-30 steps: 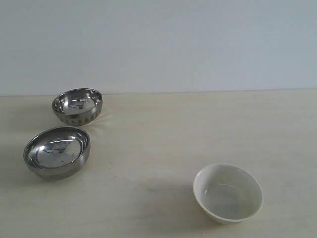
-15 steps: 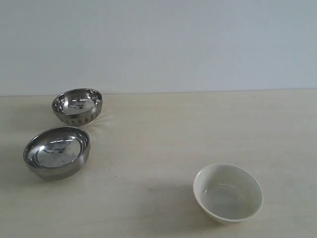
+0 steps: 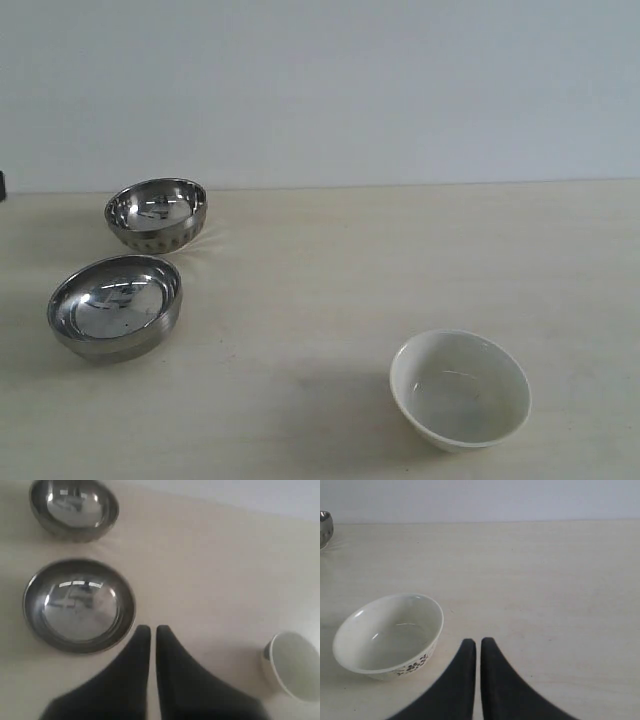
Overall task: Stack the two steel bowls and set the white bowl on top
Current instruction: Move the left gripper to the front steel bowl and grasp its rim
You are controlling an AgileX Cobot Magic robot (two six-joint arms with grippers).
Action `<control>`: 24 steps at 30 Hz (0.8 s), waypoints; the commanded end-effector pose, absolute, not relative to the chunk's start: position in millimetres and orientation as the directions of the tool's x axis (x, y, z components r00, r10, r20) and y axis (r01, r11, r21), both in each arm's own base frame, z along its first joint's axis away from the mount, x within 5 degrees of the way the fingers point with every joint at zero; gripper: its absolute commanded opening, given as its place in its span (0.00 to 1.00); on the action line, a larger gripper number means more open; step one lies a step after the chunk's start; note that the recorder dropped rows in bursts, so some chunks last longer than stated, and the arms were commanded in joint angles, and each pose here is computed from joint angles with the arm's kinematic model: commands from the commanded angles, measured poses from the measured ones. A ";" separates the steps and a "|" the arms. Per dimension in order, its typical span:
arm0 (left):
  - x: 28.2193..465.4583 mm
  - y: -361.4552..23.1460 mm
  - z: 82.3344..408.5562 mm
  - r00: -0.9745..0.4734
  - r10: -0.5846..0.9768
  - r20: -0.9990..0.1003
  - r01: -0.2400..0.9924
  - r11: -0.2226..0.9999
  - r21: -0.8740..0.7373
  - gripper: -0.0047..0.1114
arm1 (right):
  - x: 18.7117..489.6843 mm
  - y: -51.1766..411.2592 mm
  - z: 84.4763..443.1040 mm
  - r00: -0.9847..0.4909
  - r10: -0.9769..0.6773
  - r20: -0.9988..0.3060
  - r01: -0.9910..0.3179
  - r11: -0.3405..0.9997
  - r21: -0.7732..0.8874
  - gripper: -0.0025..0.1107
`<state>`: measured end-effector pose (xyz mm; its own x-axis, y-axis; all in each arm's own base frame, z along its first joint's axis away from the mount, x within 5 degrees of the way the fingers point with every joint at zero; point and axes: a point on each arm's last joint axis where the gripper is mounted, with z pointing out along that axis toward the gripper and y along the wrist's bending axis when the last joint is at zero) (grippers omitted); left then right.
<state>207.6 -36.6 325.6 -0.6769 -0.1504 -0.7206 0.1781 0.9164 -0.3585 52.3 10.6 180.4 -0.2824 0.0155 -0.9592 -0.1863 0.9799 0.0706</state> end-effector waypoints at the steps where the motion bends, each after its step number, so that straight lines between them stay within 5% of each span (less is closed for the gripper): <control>1: 246.0 -33.4 298.4 -0.787 -0.085 -0.611 0.141 0.939 -0.313 0.17 | 52.2 10.2 181.0 -0.274 0.015 -0.961 -0.183 0.981 0.068 0.02; 7: 281.4 -26.1 264.4 -0.805 -0.060 -0.590 0.099 0.967 -0.233 0.61 | 52.2 10.2 181.0 -0.274 0.015 -0.961 -0.183 0.981 0.068 0.02; 24: 358.3 -19.2 181.6 -0.888 -0.115 -0.445 -0.023 0.978 -0.207 0.58 | 52.2 10.2 181.0 -0.274 0.015 -0.961 -0.183 0.981 0.068 0.02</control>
